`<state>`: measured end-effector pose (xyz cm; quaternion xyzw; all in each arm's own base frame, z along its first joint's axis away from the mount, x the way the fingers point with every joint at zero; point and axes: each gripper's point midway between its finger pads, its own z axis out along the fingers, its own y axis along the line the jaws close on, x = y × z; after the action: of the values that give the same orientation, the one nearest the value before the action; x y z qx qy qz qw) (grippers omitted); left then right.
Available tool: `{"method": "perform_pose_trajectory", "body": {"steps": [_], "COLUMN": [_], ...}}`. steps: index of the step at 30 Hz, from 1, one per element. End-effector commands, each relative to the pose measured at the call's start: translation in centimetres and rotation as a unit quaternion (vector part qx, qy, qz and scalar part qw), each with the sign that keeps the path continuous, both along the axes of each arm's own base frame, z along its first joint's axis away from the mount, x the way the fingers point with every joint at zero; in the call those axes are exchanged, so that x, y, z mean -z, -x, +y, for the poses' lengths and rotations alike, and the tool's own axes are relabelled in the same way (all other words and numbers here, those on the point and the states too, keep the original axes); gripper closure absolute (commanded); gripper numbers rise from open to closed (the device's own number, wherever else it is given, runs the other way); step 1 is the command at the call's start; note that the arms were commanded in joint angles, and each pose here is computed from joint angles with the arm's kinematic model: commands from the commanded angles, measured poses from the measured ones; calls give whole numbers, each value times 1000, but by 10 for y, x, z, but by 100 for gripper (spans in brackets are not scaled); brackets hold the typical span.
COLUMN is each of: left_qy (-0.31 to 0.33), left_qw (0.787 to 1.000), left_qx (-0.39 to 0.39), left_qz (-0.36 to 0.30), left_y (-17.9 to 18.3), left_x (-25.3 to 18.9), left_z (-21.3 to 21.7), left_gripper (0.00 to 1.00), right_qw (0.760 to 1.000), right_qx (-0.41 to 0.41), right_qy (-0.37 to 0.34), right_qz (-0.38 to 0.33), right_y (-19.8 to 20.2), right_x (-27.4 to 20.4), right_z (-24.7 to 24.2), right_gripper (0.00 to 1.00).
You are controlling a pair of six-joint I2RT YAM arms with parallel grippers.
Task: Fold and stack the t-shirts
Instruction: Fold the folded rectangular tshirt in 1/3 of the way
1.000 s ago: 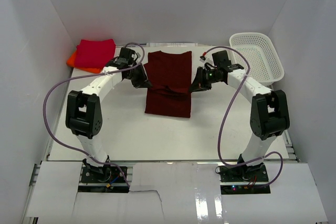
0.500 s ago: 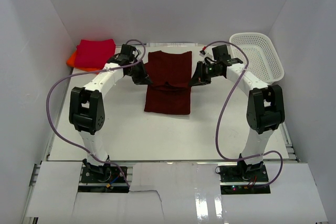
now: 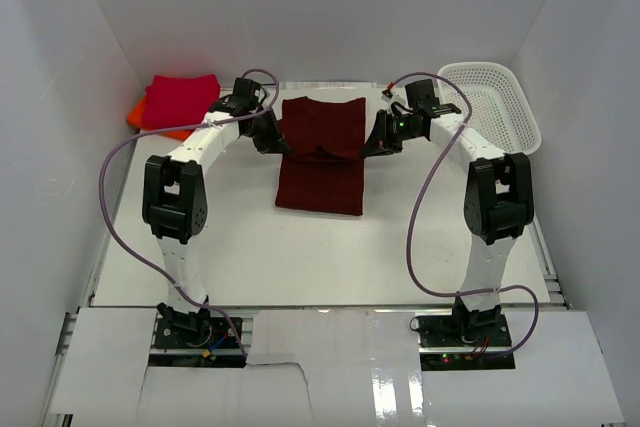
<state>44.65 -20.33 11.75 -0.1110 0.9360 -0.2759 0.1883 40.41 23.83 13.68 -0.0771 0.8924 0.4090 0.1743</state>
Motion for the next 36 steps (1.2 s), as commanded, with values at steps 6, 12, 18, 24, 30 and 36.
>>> {"method": "perform_pose_trajectory", "body": {"steps": [6, 12, 18, 24, 30, 36], "left_qy": [-2, -6, -12, -9, 0, 2], "left_qw": [1000, 1000, 1000, 1000, 1000, 1000], "left_qx": [0, -2, -3, -1, 4, 2], "left_qz": [-30, -29, -21, -16, -11, -5], "left_y": [-26, -33, -35, -38, -40, -43], "left_x": [-11, -5, 7, 17, 24, 33], "left_z": [-1, 0, 0, -2, -6, -8], "left_gripper": [100, 100, 100, 100, 100, 100], "right_qw": [1000, 1000, 1000, 1000, 1000, 1000], "right_qx": [-14, -16, -15, -13, -9, -7], "right_qy": [-13, -15, -16, -19, -23, -25], "right_qz": [-20, -18, -17, -16, -13, -11], "right_y": [-19, -29, -40, -51, -59, -65], "right_x": [-3, 8, 18, 27, 35, 42], "right_z": [0, 2, 2, 3, 2, 1], "right_gripper": [92, 92, 92, 92, 92, 92]}}
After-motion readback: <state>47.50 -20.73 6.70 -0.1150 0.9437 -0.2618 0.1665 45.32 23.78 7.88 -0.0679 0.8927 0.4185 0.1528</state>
